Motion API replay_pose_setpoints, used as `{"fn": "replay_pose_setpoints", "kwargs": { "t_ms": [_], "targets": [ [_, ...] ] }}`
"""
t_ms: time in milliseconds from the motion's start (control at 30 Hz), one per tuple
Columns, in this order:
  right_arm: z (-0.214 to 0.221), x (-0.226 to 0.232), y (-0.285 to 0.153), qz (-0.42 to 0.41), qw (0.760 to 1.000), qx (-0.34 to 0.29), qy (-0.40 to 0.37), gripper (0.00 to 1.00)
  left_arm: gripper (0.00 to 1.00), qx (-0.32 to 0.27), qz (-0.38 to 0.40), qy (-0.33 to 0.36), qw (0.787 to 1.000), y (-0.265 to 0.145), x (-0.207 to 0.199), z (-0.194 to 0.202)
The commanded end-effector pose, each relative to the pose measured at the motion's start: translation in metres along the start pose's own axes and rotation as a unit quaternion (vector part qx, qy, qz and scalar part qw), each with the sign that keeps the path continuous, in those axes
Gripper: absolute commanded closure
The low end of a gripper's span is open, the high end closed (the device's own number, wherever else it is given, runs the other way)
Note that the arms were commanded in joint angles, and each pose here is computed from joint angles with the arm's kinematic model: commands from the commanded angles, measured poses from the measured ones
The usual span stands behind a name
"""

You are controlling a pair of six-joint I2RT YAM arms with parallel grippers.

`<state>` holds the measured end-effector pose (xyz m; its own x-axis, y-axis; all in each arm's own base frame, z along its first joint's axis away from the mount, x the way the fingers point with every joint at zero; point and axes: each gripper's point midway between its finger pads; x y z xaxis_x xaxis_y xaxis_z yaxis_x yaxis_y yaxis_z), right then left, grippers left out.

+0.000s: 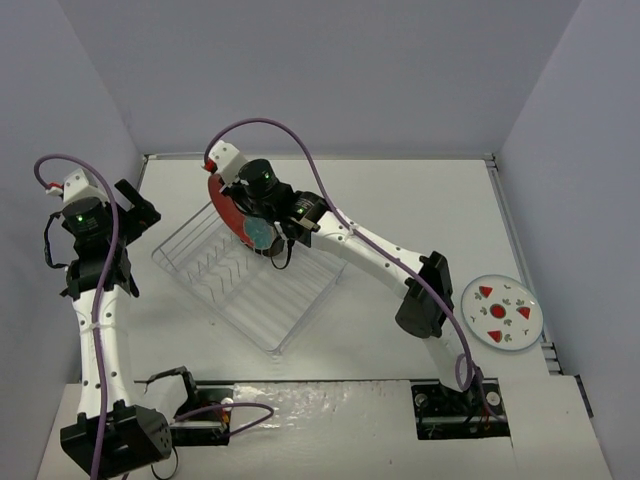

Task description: Load the plates into the dish rack

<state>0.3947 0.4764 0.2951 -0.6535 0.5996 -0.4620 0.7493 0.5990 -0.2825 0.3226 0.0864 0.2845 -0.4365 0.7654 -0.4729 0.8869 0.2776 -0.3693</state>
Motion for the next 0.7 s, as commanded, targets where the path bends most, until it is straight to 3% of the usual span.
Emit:
{"fn": "replay_pose_setpoints", "kwargs": {
  "t_ms": [0,667],
  "targets": [
    [-0.093,-0.058,-0.026,0.085,0.986,-0.137,0.032,1.0,0.03,-0.042,0.008,0.005,0.999,-0.005,-0.006,-0.024],
    [-0.026,-0.003,0.023,0.056,0.995,-0.072,0.031,0.99,0.03,-0.031,0.004,0.006,0.999,0.004,-0.002,-0.017]
  ]
}}
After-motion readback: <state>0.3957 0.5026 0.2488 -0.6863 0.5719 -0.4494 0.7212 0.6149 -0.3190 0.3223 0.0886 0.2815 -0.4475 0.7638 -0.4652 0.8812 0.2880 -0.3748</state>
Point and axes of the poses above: each gripper's point midway between its finger pads, its own y axis out along the fingers, its own x axis along the line the jaws close on, z = x × y, and after that the axes turned 8 degrees about -y, right-handed
